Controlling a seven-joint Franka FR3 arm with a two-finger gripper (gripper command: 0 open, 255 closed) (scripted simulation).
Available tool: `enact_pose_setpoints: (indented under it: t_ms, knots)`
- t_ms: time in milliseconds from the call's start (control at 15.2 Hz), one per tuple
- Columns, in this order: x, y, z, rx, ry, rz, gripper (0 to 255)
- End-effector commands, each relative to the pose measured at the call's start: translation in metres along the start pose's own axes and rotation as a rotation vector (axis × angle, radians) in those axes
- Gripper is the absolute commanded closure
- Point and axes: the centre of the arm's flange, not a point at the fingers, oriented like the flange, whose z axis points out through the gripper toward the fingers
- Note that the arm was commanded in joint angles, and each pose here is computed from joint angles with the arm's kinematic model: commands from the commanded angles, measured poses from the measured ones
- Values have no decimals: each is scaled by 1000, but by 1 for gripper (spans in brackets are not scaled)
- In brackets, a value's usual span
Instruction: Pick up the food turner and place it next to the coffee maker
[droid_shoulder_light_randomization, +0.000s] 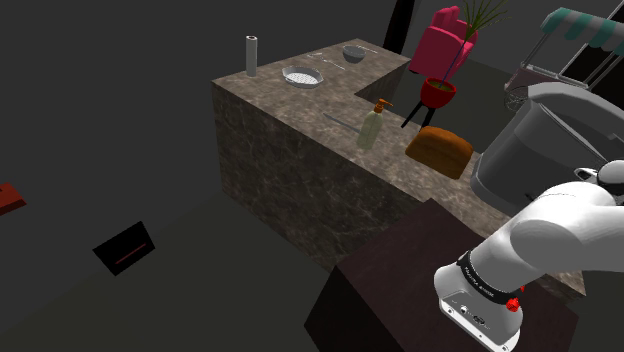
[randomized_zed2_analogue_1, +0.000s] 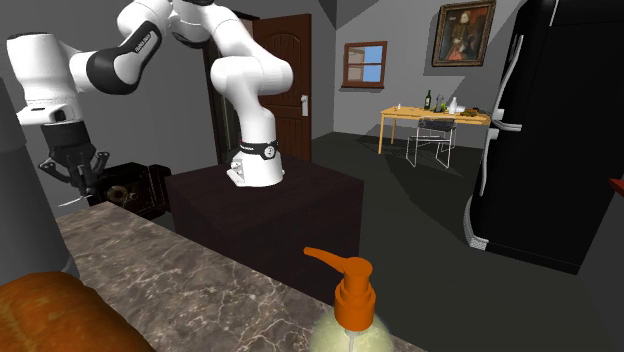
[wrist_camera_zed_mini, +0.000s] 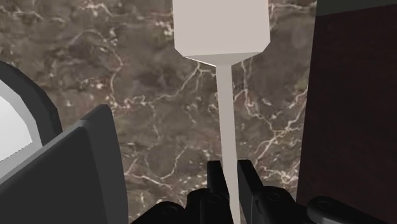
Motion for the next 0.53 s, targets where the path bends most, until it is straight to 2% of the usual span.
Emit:
enact_pose_setpoints:
  t_ms: [0, 462]
  knots:
    - [0, 0, 11, 0, 0, 0, 255]
    - [-3, 0, 48, 0, 0, 0, 255]
